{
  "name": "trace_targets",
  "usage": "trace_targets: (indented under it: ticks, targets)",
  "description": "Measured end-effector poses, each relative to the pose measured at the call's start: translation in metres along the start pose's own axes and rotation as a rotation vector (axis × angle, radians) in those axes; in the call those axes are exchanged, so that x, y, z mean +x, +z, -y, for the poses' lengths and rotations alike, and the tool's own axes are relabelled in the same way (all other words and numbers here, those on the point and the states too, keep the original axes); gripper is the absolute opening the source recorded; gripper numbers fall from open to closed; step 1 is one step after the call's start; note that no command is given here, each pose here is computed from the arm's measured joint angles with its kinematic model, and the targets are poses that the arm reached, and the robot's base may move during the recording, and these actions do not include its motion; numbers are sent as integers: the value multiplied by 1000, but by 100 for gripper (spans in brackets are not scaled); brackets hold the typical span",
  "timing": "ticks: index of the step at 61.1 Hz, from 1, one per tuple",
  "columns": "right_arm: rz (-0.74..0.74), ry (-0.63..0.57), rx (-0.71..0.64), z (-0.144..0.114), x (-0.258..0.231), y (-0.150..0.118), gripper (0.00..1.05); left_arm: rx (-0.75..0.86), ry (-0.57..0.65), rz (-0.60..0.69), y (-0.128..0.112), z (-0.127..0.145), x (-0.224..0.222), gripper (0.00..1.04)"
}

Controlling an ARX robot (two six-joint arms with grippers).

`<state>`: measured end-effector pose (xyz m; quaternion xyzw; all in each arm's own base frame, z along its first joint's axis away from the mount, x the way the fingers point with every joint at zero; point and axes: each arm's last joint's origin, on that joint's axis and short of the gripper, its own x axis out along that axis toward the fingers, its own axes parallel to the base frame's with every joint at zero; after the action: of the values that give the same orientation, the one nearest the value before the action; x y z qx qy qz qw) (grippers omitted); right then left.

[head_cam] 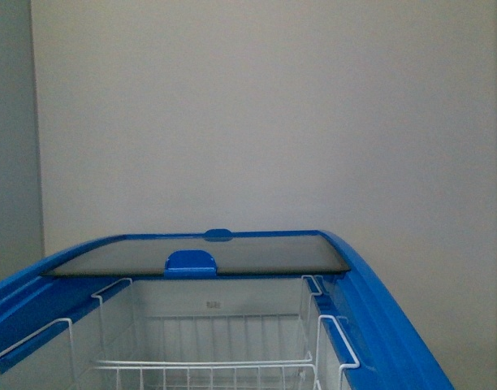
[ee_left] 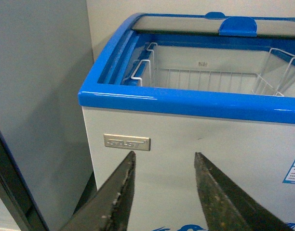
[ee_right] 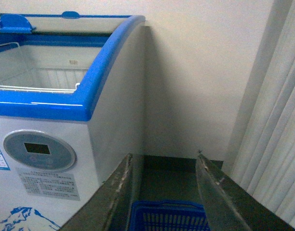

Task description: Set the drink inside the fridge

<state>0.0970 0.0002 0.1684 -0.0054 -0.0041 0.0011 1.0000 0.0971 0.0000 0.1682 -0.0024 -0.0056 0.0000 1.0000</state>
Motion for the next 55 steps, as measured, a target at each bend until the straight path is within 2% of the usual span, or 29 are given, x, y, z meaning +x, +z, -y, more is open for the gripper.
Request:
trace_targets:
  ticks: [6,15,19,55]
  targets:
    - [0,0,0,0,0,0,57,0,0,0,0,0,0,59]
    - [0,0,0,0,0,0,87,0,0,0,0,0,0,90]
    - [0,0,0,0,0,0,97,0,0,0,0,0,0,98]
    - [0,0,0,0,0,0,97,0,0,0,0,0,0,97]
